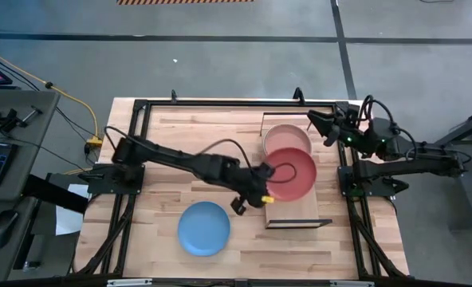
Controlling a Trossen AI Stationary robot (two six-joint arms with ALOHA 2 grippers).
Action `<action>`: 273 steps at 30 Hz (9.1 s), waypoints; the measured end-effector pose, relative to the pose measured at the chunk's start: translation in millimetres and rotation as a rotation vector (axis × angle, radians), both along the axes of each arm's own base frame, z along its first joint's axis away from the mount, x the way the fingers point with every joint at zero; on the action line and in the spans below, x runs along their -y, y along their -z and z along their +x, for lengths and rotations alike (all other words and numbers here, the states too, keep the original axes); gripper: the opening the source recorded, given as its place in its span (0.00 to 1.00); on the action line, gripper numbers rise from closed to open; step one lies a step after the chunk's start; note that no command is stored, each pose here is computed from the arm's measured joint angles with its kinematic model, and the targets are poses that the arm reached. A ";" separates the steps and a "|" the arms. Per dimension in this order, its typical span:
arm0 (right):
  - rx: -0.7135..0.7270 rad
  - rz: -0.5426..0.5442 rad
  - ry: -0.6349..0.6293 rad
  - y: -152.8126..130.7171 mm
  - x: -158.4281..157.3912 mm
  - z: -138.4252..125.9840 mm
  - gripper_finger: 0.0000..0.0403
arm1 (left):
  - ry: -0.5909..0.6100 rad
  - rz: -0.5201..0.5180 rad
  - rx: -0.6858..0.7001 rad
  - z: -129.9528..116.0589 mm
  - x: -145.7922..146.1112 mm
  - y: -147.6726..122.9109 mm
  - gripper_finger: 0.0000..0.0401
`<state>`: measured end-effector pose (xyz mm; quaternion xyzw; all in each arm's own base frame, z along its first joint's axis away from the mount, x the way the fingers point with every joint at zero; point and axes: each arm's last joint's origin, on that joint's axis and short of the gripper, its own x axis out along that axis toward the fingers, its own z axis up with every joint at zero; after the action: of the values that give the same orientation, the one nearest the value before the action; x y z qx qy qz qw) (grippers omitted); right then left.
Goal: Place and stack plates onto a shelf
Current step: Put the orange plate on the shelf, then stack the blue plate on top of the orange plate, then adjust the plates on the shelf
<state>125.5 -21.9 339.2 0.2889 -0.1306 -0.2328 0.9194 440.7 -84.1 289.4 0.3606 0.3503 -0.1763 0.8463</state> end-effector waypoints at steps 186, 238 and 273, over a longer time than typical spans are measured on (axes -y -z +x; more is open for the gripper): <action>-0.301 0.302 -0.008 48.8 1.7 37.7 0.31 | -1.188 -1.083 0.102 -15.6 -59.2 59.0 0.01; -0.821 0.773 0.165 103.4 17.6 30.2 0.31 | -1.088 -1.078 0.580 -180.4 -131.1 -38.5 0.32; -1.220 0.705 0.354 128.0 59.4 60.5 0.17 | -1.115 -1.140 0.580 -198.2 -127.4 -21.0 0.32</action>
<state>186.0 -81.2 211.2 0.3613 0.4435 -0.5261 0.6293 242.5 43.3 310.4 -0.3155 0.1037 0.2164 0.9181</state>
